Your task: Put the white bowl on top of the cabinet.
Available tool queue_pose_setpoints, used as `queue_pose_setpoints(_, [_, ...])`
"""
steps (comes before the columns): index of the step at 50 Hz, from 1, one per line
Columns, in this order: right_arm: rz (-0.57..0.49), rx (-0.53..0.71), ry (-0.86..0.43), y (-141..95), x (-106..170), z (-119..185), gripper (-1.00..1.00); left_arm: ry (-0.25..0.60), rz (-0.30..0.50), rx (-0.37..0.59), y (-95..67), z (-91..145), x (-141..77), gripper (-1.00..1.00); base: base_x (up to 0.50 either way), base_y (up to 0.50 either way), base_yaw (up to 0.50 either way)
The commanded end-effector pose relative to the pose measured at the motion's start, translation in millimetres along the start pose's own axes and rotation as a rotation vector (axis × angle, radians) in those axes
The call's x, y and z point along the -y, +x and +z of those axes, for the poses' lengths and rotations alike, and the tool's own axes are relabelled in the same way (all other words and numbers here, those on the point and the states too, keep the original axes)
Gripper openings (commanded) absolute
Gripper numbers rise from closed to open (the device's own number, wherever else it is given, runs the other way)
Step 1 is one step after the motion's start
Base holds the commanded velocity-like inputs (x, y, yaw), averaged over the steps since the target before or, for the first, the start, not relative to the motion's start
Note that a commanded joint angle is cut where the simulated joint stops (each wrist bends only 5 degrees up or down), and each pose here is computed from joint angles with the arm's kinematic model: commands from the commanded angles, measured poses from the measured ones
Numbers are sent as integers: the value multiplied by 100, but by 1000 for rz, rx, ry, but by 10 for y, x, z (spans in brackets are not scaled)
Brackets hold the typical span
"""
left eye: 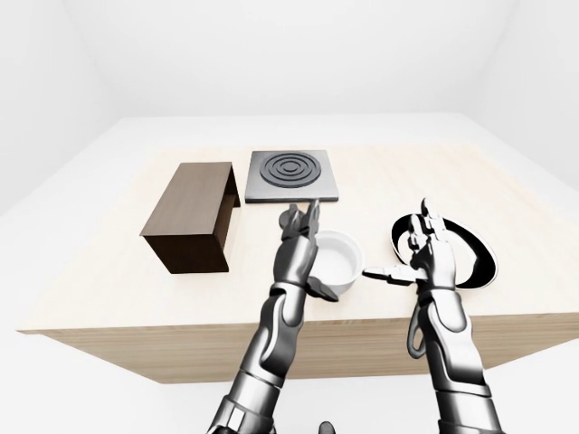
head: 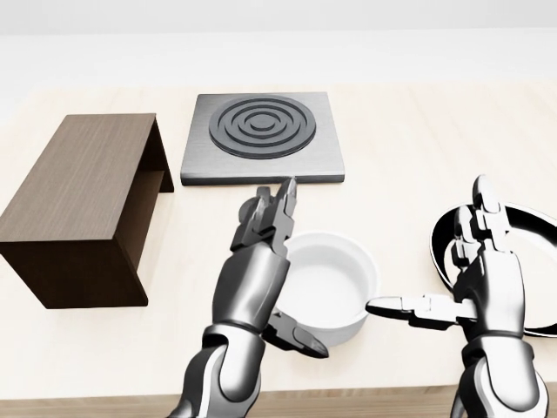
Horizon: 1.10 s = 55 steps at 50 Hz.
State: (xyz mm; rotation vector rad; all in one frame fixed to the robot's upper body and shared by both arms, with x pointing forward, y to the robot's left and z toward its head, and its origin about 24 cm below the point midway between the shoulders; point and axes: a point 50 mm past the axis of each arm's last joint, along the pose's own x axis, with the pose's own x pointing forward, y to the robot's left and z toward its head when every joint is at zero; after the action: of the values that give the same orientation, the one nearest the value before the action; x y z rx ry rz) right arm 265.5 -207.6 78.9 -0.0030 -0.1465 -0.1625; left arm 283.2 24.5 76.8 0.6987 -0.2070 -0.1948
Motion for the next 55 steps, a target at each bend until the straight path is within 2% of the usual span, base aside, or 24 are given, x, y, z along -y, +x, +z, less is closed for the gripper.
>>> queue_pose_setpoints(1, [-18,7,7,13,49,35,100,179,-50,12,51,23,182,100,0,0,0])
queue_pose_setpoints(10, [-36,21,14,-7,103,85,100,267,-116,-1,87,-12,329,100,0,0,0])
queue_pose_setpoints(13, [-38,24,17,-12,112,98,100,315,-115,0,96,-36,364,100,0,0,0])
queue_pose_setpoints(19, [-55,37,19,-18,139,130,100,353,-170,-11,71,-72,462,100,0,0,0])
queue_pose_setpoints(26, [-58,42,21,-17,142,140,100,436,-208,23,96,-7,548,100,0,0,0])
queue_pose_setpoints(28, [-64,45,21,-14,152,147,100,448,-182,24,138,-8,535,100,0,0,0])
queue_pose_setpoints(33, [-67,47,24,-14,163,155,100,464,-190,27,156,-2,564,100,0,0,0])
queue_pose_setpoints(38, [-63,47,21,-25,142,146,100,488,-225,10,167,-71,627,100,0,0,0])
queue_pose_setpoints(44, [-62,46,20,-28,140,146,100,511,-234,12,234,-66,615,100,0,0,0])
queue_pose_setpoints(55, [-64,50,24,-38,153,161,100,576,-306,15,245,-84,675,100,0,0,0])
